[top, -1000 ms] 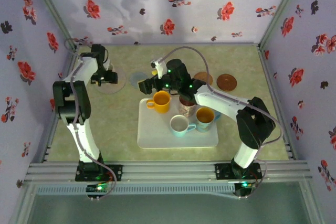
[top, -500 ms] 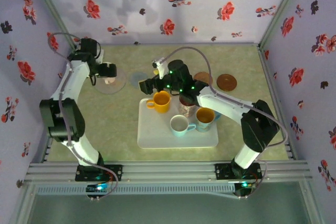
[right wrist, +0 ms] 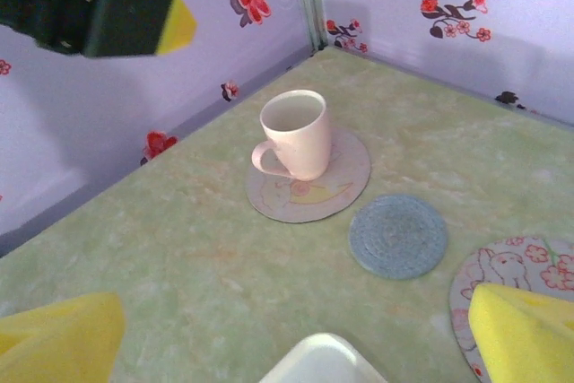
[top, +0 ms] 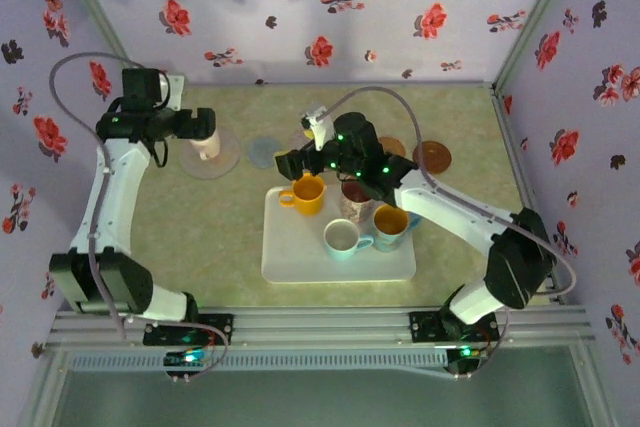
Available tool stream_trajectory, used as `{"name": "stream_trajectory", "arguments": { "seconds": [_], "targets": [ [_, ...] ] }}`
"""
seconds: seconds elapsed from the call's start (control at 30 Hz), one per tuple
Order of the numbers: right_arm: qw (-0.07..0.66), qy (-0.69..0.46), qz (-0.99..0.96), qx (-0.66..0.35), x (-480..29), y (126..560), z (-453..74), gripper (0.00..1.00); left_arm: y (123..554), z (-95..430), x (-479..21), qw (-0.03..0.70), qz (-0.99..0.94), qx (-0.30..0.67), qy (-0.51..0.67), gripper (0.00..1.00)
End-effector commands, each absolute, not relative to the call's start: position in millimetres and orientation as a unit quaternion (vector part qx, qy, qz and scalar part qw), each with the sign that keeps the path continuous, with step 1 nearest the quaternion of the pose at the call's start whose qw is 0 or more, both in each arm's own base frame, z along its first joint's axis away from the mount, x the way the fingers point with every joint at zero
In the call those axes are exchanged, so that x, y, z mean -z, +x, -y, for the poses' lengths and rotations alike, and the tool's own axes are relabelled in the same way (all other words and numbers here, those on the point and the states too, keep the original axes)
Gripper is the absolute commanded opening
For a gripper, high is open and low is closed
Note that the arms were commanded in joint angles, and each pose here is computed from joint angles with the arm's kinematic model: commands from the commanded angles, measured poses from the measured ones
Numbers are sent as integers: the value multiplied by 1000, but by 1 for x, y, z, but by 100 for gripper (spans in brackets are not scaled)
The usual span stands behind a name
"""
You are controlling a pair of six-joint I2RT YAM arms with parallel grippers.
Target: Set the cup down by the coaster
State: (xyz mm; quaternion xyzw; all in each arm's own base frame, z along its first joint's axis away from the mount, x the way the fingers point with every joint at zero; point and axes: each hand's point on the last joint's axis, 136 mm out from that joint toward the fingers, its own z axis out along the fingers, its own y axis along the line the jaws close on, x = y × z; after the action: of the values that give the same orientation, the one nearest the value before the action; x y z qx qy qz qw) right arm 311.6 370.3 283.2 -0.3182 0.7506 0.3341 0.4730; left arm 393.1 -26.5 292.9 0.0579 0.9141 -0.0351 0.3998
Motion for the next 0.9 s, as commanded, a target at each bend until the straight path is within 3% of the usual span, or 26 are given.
{"name": "stream_trajectory", "arguments": {
  "seconds": [0.0, 0.53, 0.87],
  "targets": [
    [474, -334, -758, -298, -283, 305, -356, 100, 378, 45, -318, 431, -893, 65, 113, 100],
    [449, -348, -784, -249, -278, 287, -323, 99, 324, 127, -326, 440, -833, 164, 292, 100],
    [446, -333, -805, -206, -272, 276, -281, 99, 312, 176, -296, 385, -823, 189, 373, 100]
  ]
}}
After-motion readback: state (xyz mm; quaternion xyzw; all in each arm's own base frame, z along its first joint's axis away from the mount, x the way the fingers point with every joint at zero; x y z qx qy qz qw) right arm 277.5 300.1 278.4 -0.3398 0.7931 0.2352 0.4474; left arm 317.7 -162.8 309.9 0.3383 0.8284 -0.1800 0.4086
